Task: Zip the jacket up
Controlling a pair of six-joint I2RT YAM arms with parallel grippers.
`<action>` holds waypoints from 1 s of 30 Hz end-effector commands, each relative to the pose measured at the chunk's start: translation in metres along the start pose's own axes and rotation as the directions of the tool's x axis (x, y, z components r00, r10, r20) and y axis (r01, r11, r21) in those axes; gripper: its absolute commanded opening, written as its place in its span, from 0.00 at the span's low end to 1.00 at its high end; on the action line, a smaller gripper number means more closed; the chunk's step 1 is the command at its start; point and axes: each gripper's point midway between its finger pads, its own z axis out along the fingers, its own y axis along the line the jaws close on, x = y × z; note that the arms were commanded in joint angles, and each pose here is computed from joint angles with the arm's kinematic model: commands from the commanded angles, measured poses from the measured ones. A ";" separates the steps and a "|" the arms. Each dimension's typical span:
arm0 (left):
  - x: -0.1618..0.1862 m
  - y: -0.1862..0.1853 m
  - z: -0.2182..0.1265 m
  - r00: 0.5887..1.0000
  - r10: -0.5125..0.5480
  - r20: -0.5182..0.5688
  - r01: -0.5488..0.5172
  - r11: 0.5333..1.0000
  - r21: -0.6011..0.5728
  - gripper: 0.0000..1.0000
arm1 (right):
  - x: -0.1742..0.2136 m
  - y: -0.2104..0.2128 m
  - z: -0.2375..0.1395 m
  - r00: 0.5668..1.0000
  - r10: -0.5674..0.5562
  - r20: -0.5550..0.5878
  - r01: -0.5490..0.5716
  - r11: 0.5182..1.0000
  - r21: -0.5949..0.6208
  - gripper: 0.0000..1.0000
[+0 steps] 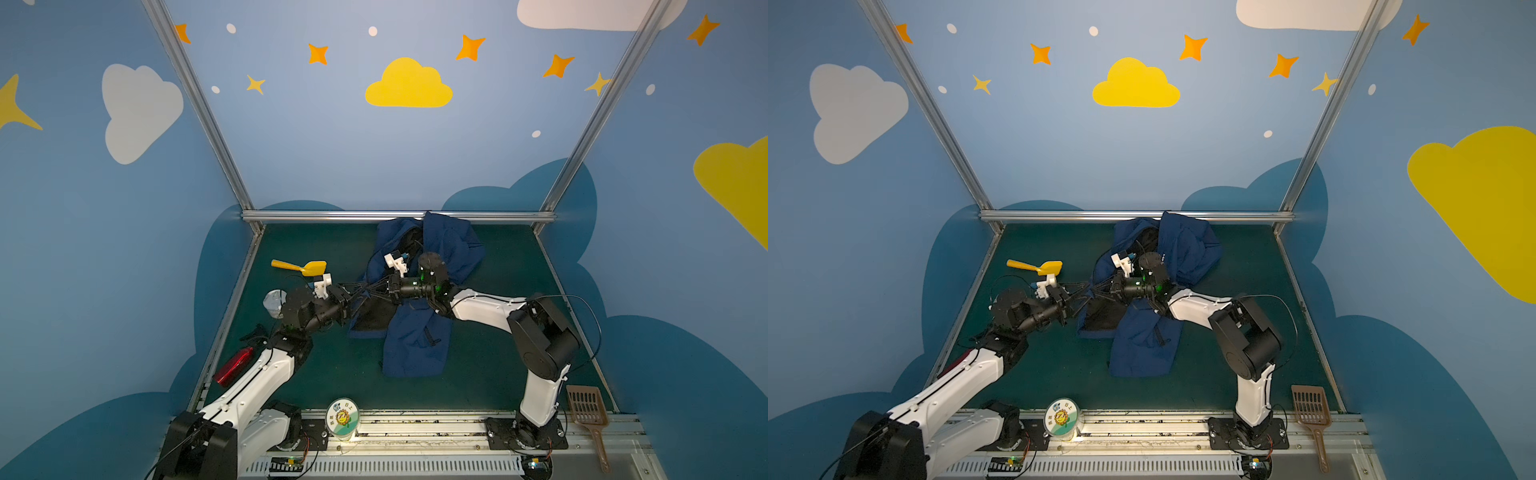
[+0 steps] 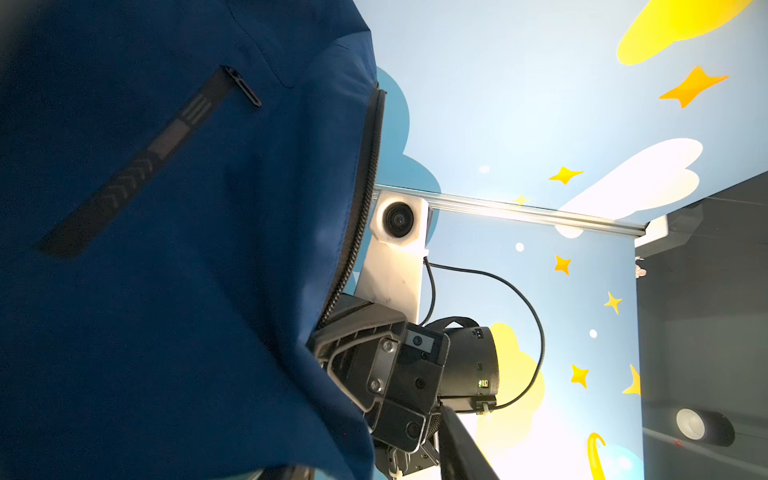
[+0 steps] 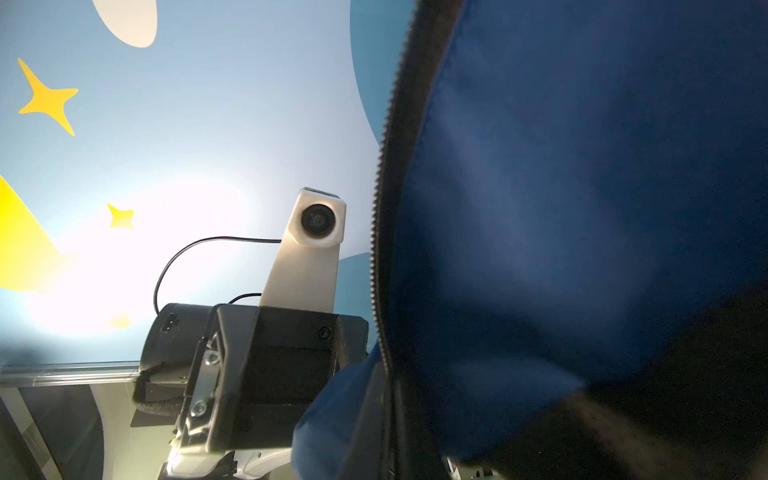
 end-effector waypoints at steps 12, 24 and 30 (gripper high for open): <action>0.003 0.000 -0.002 0.998 0.056 -0.012 -0.057 0.998 -0.033 0.44 | 0.006 0.030 -0.004 0.995 -0.079 -0.057 0.079 0.997 -0.007 0.00; 0.005 0.008 -0.004 0.998 0.061 -0.020 -0.062 0.996 -0.068 0.06 | 0.007 0.035 -0.002 0.994 -0.084 -0.076 0.083 0.996 -0.007 0.00; 0.006 0.019 -0.006 0.997 0.073 -0.027 -0.076 0.990 -0.117 0.03 | 0.002 0.038 -0.017 0.997 -0.080 -0.002 0.080 0.997 0.022 0.56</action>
